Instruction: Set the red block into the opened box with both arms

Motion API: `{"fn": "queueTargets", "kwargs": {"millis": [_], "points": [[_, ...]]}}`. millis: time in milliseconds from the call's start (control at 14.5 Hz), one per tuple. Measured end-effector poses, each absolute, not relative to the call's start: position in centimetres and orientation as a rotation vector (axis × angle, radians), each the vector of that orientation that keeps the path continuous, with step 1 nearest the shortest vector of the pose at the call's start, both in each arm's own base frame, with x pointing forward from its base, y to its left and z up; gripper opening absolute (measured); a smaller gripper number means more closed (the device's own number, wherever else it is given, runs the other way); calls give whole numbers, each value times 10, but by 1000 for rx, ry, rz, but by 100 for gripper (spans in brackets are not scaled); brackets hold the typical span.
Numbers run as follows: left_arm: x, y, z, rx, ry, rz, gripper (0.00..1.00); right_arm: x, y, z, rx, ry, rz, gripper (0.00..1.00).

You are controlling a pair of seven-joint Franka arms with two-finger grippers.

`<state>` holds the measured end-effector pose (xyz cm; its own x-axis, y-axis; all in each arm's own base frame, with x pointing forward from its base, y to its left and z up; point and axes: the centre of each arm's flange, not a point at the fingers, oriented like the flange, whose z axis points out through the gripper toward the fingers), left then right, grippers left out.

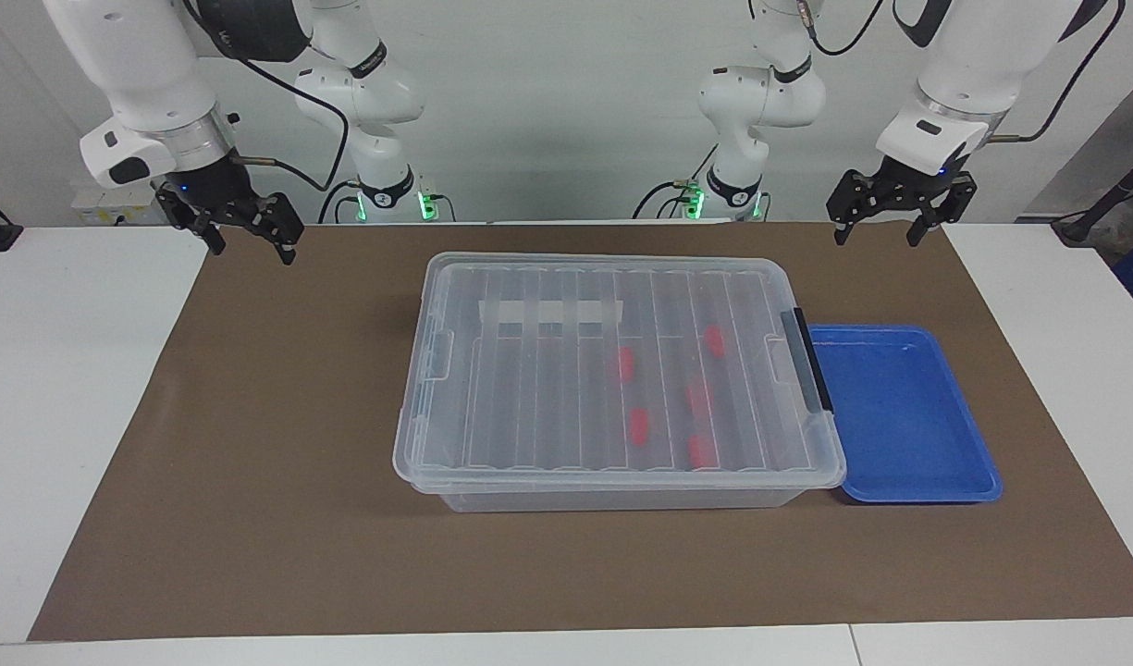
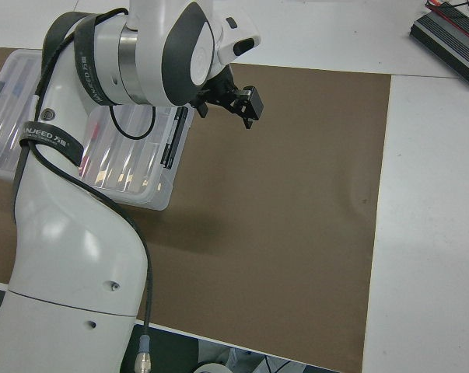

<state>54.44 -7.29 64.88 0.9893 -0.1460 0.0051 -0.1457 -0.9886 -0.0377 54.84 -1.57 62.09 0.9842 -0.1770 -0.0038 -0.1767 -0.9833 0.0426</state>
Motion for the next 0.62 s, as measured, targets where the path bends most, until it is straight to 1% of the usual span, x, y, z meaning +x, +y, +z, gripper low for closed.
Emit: {"fn": "queueTargets", "kwargs": {"millis": [415, 622], "points": [[544, -73, 649, -3096, 227, -12, 100, 553, -13, 628, 3082, -264, 17, 100], [544, -73, 649, -3096, 227, -12, 100, 555, -13, 620, 3080, -264, -26, 100]]}}
